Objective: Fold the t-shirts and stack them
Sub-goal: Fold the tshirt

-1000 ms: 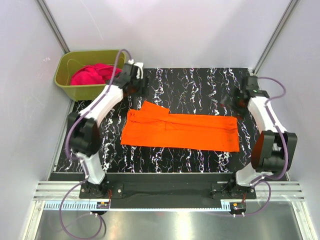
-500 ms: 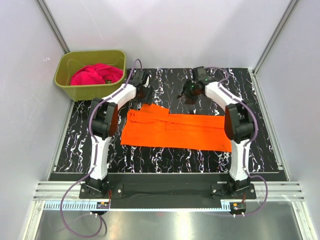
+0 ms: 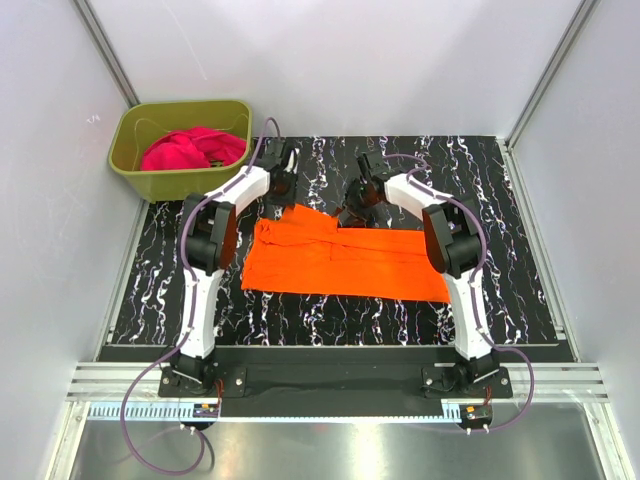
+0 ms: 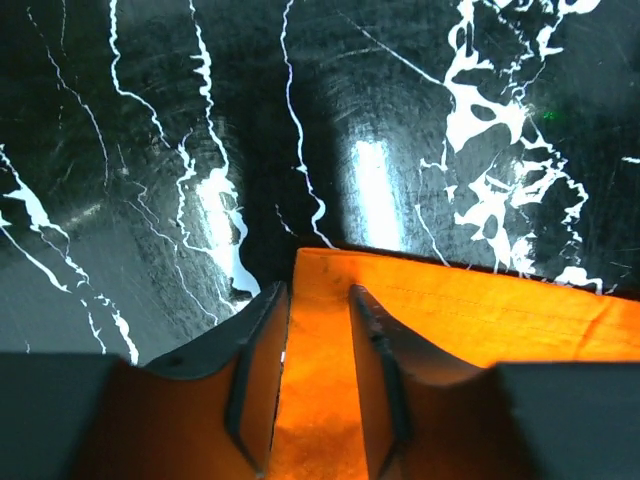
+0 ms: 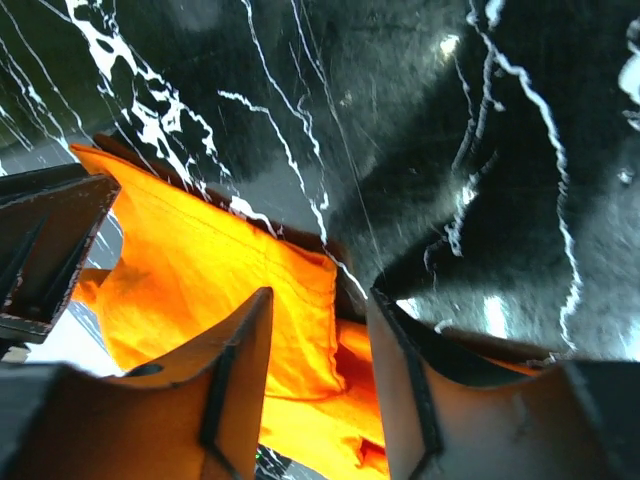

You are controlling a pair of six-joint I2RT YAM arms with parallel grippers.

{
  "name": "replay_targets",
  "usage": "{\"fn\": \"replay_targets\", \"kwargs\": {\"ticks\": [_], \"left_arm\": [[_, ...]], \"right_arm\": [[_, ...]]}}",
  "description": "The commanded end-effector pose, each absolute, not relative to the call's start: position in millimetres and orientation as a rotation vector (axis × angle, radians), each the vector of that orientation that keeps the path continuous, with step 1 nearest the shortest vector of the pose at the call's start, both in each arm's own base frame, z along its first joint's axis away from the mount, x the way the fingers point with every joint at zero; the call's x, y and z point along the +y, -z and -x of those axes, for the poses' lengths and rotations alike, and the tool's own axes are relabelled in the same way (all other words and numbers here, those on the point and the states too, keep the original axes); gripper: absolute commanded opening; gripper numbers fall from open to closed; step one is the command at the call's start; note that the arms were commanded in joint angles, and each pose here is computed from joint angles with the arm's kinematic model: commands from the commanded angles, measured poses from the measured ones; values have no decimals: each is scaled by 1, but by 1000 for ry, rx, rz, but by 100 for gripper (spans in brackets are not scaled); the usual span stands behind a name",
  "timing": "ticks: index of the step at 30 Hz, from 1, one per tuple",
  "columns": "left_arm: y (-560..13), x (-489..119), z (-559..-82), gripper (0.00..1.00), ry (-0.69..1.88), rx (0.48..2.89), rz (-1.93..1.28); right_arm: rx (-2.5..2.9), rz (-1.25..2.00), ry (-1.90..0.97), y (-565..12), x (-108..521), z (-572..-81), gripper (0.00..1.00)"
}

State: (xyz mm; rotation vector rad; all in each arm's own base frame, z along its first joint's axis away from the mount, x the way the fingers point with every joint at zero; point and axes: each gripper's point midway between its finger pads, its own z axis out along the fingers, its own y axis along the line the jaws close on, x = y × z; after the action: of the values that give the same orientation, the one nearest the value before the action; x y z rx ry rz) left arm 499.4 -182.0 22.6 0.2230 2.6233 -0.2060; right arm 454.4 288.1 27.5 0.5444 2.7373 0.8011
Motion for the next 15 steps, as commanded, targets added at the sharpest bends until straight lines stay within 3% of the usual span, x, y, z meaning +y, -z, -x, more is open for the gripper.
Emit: {"fn": "replay_targets", "kwargs": {"ticks": [1,4,5,8,10,15], "left_arm": [[-23,-191,-511,33,266,2598,-244],[-25,-194,-516,15,306,2589,-242],[-26,-195,-516,0,323,2590,-241],[-40,-199,-518,0,350,2568,-235],[-59,-201,-519,0,372,2534,-235],[-105,-199,-501,0,409,2479,-222]], "right_arm": [[2726,-538,-844,-24,306,-462,48],[2729,-547,-863,-22,313,-464,37],[2726,-554,-866,-22,314,-465,33],[2699,-555,-854,-29,313,-471,19],[2673,-532,-876,-41,315,-477,0],[2628,-482,-985,-83,323,-475,0]]}}
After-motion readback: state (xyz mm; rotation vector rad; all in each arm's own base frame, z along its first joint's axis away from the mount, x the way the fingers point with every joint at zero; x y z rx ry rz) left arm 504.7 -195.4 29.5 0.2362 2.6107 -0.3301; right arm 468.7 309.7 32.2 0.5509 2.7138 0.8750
